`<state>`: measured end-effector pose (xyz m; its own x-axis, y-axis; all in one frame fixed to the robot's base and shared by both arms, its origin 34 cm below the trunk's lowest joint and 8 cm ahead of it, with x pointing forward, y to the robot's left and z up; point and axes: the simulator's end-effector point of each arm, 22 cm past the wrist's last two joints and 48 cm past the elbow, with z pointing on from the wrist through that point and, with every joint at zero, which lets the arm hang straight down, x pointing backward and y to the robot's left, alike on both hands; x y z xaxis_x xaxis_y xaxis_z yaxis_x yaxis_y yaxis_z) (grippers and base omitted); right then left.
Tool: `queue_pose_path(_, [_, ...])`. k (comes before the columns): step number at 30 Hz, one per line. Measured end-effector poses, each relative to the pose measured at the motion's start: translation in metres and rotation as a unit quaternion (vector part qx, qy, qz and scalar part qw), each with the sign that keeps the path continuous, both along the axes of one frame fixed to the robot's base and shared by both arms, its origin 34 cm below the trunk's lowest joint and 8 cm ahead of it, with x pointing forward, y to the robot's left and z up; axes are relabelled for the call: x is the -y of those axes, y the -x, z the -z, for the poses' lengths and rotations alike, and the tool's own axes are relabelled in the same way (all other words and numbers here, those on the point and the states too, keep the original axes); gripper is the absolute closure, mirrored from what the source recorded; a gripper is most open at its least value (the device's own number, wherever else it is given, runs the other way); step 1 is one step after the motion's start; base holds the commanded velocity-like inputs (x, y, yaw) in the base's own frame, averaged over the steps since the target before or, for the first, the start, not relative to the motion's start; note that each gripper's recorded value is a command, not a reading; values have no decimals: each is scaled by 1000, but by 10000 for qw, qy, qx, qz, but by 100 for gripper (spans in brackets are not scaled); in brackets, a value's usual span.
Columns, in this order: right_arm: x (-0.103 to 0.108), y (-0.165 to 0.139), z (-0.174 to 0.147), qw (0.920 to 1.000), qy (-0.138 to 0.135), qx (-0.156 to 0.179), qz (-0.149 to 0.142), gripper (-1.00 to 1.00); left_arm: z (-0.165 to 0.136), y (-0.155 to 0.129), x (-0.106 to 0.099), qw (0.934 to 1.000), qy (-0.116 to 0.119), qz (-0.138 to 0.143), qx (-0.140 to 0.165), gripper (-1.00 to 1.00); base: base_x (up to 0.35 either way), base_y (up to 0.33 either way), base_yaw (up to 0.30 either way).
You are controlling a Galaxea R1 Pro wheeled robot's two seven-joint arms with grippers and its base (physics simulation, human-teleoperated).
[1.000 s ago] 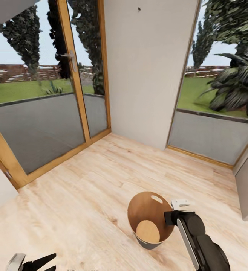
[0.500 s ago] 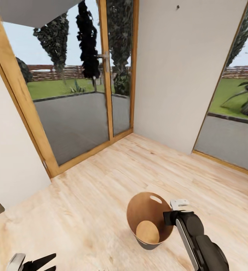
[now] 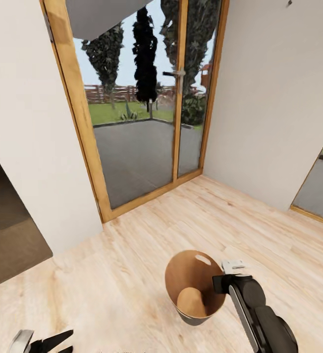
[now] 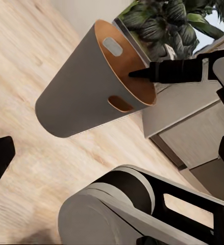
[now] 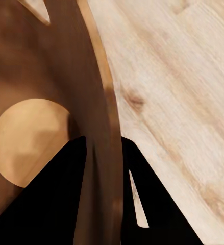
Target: Put the three can of soda from the living room inside the tash can in the kitchen.
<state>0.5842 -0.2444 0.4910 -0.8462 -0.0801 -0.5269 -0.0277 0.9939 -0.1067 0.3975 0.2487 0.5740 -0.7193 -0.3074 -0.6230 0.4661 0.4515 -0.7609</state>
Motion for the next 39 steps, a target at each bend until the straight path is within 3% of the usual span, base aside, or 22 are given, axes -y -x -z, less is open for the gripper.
queue_pose_path(39, [0, 0, 0, 10000, -6, 0, -1, 100, 0, 0, 0, 10000, -4, -2, 0, -100, 0, 320, 286])
